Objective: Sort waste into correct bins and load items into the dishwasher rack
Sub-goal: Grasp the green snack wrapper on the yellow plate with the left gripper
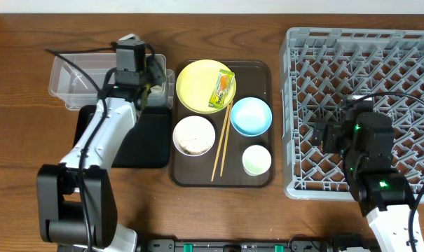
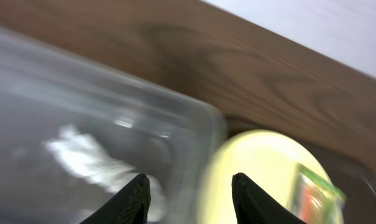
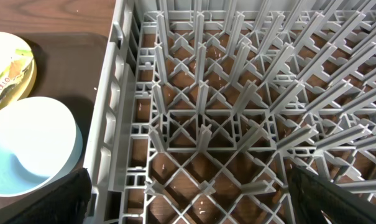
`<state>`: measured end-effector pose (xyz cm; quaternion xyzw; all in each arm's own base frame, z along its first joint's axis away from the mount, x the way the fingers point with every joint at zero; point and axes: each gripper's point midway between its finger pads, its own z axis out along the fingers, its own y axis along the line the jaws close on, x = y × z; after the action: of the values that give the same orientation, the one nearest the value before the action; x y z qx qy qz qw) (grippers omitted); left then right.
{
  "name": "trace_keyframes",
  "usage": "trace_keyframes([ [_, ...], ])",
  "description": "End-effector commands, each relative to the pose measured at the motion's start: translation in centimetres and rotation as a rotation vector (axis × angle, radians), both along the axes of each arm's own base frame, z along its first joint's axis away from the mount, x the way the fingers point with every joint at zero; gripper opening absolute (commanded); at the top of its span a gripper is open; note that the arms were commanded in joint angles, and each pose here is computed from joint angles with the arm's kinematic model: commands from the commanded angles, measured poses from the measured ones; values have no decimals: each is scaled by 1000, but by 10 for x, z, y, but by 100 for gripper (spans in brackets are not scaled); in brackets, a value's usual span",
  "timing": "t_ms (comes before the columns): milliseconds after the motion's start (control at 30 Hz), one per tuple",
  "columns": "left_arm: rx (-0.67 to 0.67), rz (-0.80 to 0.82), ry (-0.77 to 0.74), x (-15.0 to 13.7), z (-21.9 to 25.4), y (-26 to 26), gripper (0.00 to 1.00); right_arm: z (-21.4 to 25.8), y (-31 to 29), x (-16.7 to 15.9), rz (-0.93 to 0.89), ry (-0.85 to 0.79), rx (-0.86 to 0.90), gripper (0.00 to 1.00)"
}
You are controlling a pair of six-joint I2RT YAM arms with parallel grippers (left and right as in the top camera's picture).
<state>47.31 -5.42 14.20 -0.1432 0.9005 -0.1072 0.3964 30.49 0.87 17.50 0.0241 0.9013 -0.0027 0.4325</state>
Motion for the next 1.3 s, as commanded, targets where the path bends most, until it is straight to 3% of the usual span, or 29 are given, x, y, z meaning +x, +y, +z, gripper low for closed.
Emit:
trace_keyframes([
  [0, 71, -294, -41, -9, 10, -50, 45, 8, 3, 3, 19, -18, -11, 99],
  [233, 145, -483, -7, -22, -19, -106, 45, 8, 3, 3, 19, -18, -11, 99],
  [600, 149, -594, 19, -22, -79, -162, 46, 8, 3, 2, 19, -17, -11, 99],
  [933, 160, -619, 101, -31, -124, -170, 46, 8, 3, 2, 19, -16, -11, 99],
  [1267, 166, -622, 150, -39, -133, -166, 47, 7, 3, 2, 19, -14, -11, 99],
])
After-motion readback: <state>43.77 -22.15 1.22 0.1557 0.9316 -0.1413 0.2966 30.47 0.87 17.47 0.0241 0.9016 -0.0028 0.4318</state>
